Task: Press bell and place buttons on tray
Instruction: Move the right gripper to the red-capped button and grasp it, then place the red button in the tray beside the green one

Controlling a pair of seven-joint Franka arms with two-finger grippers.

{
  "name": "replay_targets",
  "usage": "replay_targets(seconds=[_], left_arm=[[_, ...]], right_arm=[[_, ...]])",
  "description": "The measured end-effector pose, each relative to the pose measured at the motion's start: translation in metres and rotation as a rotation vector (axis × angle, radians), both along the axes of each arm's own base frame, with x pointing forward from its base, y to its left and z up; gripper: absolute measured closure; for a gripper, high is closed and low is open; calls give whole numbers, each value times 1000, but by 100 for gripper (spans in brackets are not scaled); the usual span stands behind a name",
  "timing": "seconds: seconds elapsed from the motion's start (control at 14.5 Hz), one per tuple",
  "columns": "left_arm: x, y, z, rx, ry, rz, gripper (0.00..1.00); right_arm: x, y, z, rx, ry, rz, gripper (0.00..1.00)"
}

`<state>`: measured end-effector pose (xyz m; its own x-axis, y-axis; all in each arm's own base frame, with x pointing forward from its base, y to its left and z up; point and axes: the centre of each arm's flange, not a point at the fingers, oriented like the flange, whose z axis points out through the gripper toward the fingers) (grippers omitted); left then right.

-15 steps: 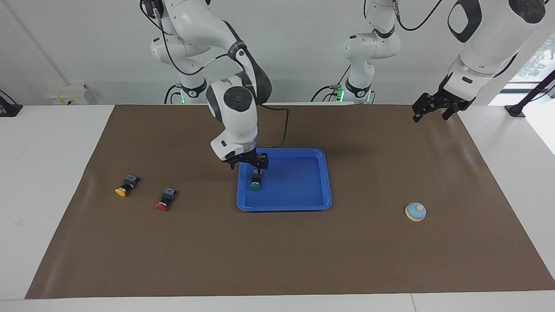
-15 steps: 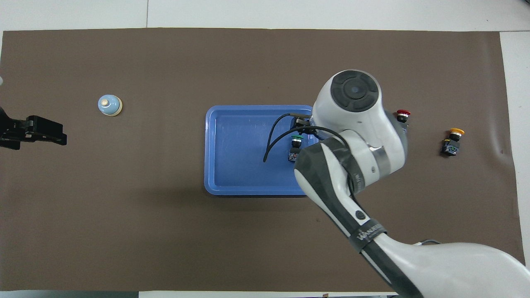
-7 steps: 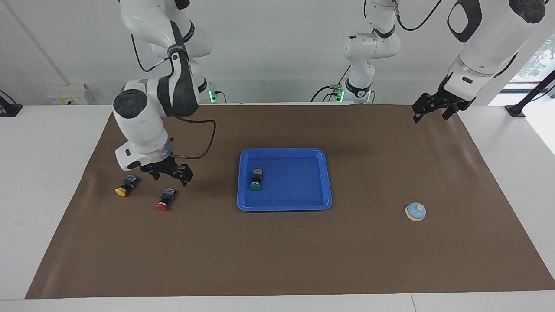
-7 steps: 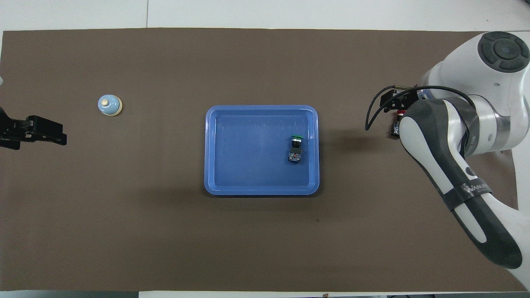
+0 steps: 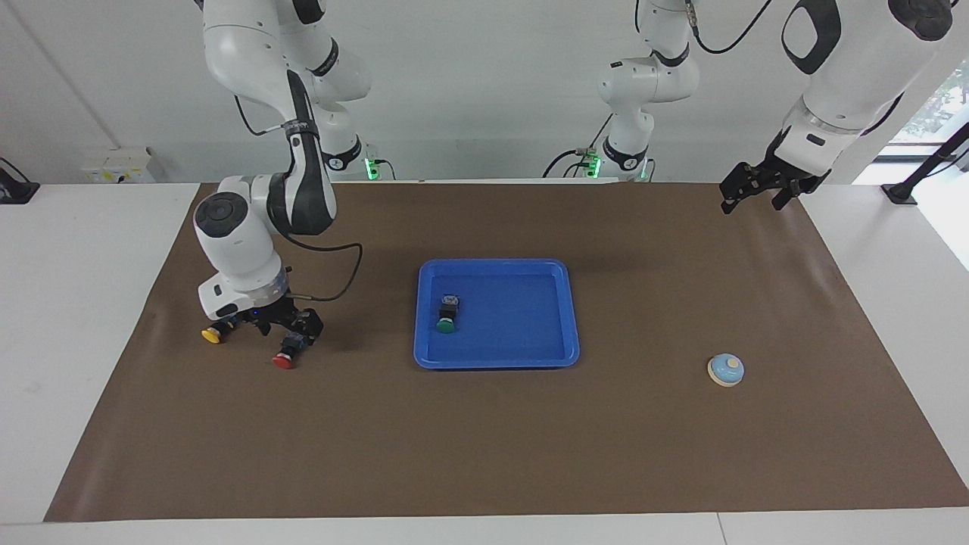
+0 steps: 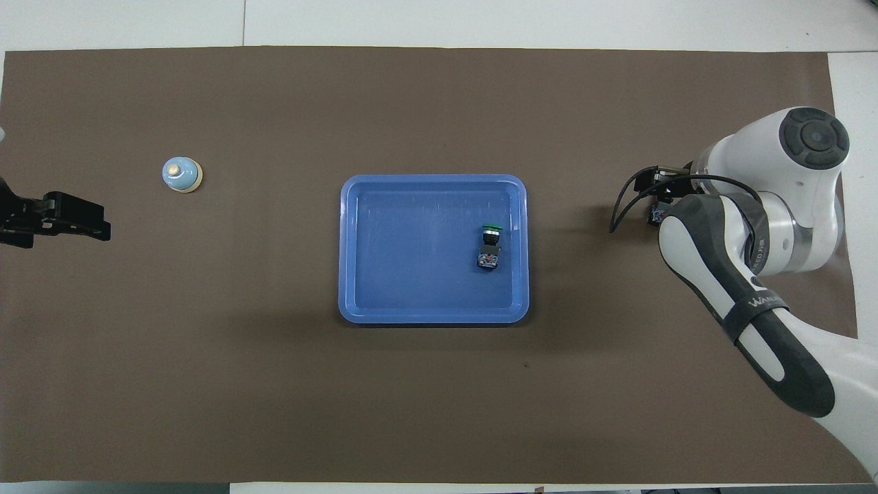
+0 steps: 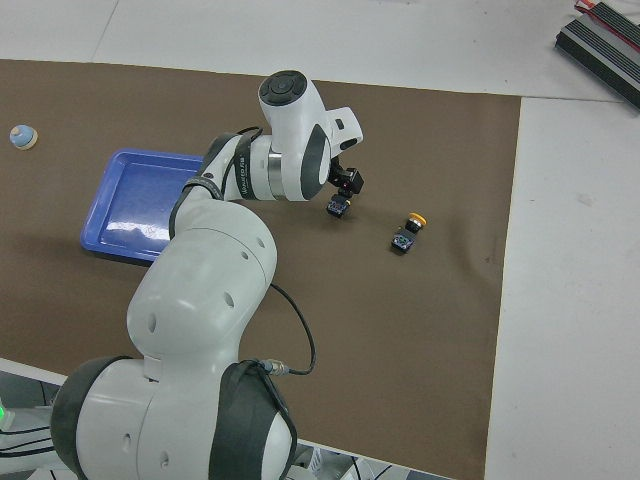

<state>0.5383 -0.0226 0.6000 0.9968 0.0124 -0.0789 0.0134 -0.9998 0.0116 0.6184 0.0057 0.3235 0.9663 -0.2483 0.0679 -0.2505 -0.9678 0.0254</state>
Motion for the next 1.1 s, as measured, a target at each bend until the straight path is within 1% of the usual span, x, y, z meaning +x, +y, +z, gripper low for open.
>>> replay_targets(seconds=[0.21, 0.28, 0.34, 0.41, 0.62, 0.76, 0.89, 1.1], left_arm=[[0, 0, 0, 0, 0, 0, 0], [0, 0, 0, 0, 0, 0, 0], [0, 0, 0, 0, 0, 0, 0], [0, 0, 0, 0, 0, 0, 0], [0, 0, 0, 0, 0, 0, 0], [0, 0, 0, 0, 0, 0, 0], [0, 0, 0, 0, 0, 0, 0], [0, 0, 0, 0, 0, 0, 0]], right_arm=[[-6, -9, -37, 5, -27, -11, 0], [-9, -10, -44, 6, -28, -12, 7], [-10, -11, -46, 6, -27, -13, 7], [-10, -11, -44, 6, -30, -12, 17], [-10, -10, -37, 5, -27, -12, 55], [-11, -9, -35, 4, -11, -7, 57], [-6, -4, -23, 3, 14, 3, 57], [12, 21, 29, 0, 41, 36, 57]])
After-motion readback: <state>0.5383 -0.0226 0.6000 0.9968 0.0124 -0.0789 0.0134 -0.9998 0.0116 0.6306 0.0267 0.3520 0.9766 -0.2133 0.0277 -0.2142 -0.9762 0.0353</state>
